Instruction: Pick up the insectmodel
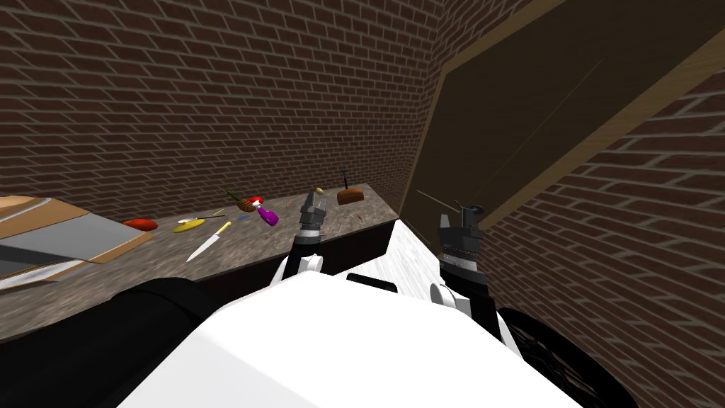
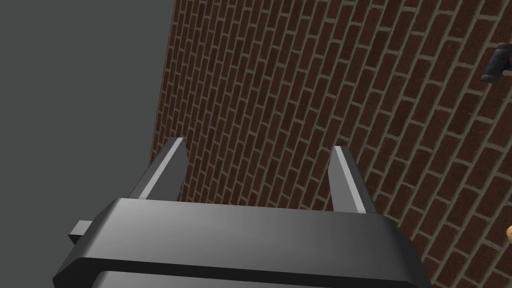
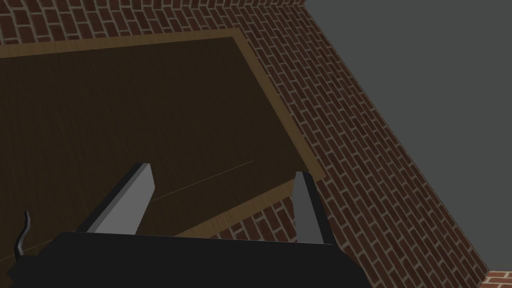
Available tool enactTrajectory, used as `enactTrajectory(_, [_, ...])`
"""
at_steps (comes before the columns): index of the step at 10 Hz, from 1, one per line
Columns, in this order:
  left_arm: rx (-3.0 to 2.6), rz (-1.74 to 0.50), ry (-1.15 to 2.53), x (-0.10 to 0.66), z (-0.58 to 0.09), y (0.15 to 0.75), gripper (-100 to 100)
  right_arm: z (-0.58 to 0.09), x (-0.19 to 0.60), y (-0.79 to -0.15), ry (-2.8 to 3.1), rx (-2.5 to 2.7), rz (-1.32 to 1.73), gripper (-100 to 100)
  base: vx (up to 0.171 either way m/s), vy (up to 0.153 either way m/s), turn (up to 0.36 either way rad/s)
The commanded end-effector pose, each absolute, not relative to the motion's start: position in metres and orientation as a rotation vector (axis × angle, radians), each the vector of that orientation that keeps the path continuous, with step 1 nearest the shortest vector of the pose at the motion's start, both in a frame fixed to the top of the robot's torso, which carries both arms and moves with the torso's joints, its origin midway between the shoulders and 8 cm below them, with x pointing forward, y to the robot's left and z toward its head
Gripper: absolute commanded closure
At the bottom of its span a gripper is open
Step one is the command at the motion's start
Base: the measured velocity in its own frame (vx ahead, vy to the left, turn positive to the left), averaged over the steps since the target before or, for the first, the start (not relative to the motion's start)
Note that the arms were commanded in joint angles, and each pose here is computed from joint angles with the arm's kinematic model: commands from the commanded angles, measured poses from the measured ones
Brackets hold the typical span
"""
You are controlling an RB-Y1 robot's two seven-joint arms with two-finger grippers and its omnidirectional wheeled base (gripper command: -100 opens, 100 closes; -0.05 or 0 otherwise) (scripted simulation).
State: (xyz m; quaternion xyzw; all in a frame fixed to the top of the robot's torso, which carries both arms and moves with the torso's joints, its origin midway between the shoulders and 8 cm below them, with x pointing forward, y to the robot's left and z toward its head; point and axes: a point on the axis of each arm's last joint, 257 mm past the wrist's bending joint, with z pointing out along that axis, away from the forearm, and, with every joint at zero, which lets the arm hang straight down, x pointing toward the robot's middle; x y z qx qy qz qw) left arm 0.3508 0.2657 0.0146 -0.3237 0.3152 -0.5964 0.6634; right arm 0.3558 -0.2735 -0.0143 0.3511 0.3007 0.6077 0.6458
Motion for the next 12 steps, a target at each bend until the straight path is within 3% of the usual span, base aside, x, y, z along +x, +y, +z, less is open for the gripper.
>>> enactTrajectory(1, [-0.728,-1.345,0.743,0.353,0.011,0.265,-100,-0.014,0.356,-0.274,0.684,0.799,1.383,0,0.003,-0.002,-0.041])
enactTrajectory(12, [-0.865,-1.271,0.977,0.373,-0.038,0.284,-100,-0.014,0.356,-0.274,0.684,0.799,1.383,0,0.012,-0.001,-0.08])
